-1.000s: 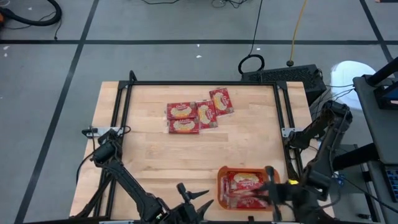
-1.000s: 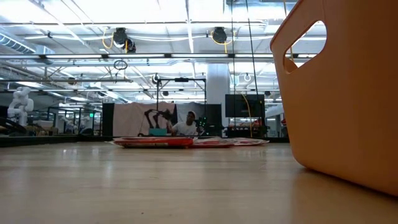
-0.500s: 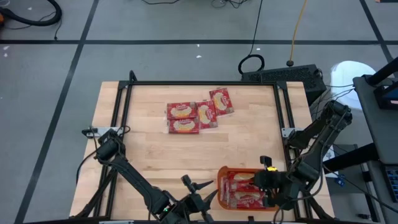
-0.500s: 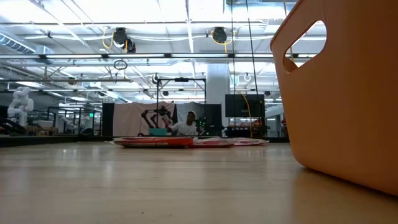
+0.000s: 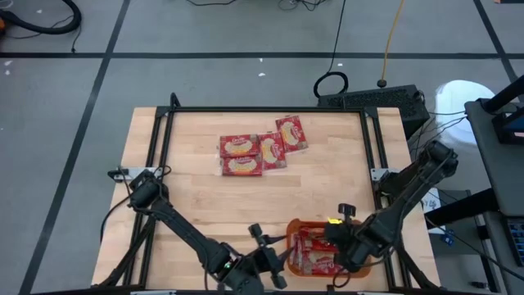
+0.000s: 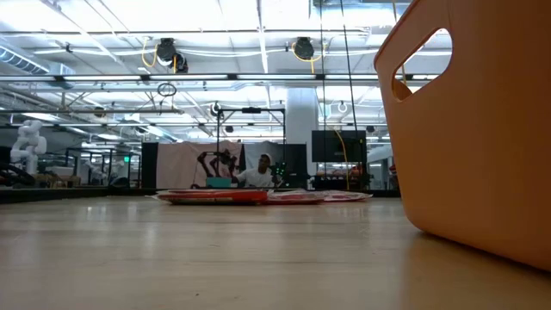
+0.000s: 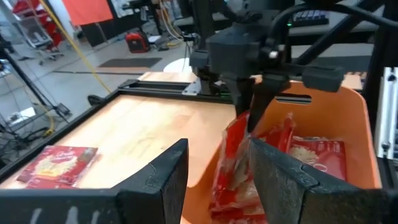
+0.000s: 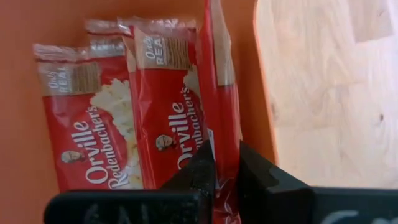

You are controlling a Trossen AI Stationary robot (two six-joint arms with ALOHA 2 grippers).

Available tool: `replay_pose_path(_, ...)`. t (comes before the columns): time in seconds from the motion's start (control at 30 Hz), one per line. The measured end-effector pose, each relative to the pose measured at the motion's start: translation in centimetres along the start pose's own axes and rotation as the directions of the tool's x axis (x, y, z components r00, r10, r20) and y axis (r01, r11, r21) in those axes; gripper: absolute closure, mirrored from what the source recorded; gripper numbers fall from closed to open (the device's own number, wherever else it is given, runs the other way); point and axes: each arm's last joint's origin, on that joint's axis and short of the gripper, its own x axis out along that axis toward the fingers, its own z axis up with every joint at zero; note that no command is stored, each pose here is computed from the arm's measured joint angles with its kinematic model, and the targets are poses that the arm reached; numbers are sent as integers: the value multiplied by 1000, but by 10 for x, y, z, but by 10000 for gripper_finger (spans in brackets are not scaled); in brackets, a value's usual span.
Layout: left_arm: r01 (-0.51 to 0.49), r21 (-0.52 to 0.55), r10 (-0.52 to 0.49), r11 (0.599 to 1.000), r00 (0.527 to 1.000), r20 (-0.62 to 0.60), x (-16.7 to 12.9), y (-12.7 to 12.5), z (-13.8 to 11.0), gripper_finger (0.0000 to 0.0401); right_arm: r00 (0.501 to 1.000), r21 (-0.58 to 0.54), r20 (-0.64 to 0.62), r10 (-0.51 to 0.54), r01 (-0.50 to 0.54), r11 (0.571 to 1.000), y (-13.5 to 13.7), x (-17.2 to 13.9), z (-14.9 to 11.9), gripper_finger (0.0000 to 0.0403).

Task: Sort popcorn bags into baskets
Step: Put the red popcorn bag into the orange bin

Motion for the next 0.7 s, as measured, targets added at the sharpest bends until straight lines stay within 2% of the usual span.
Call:
replay_pose_path(0.2, 33, 3, -33, 999, 999, -14, 2, 0, 0, 231, 999, 13, -25, 38, -38, 999, 5, 5, 2, 354)
replay_pose_path(0.5, 62, 3, -62, 998, 998, -31, 2, 0, -2, 231, 967, -4, -50, 249, -250, 968, 19, 2, 8, 281)
replay_pose_path(0.6, 81, -14, -82, 997, 996, -43, 2, -1, -3, 231, 947, -8, -75, 312, -314, 949, 22, 1, 9, 270)
replay_pose_path(0.7, 105, -28, -107, 994, 993, -57, 2, -1, -4, 231, 940, -10, -85, 330, -332, 943, 23, 1, 10, 267)
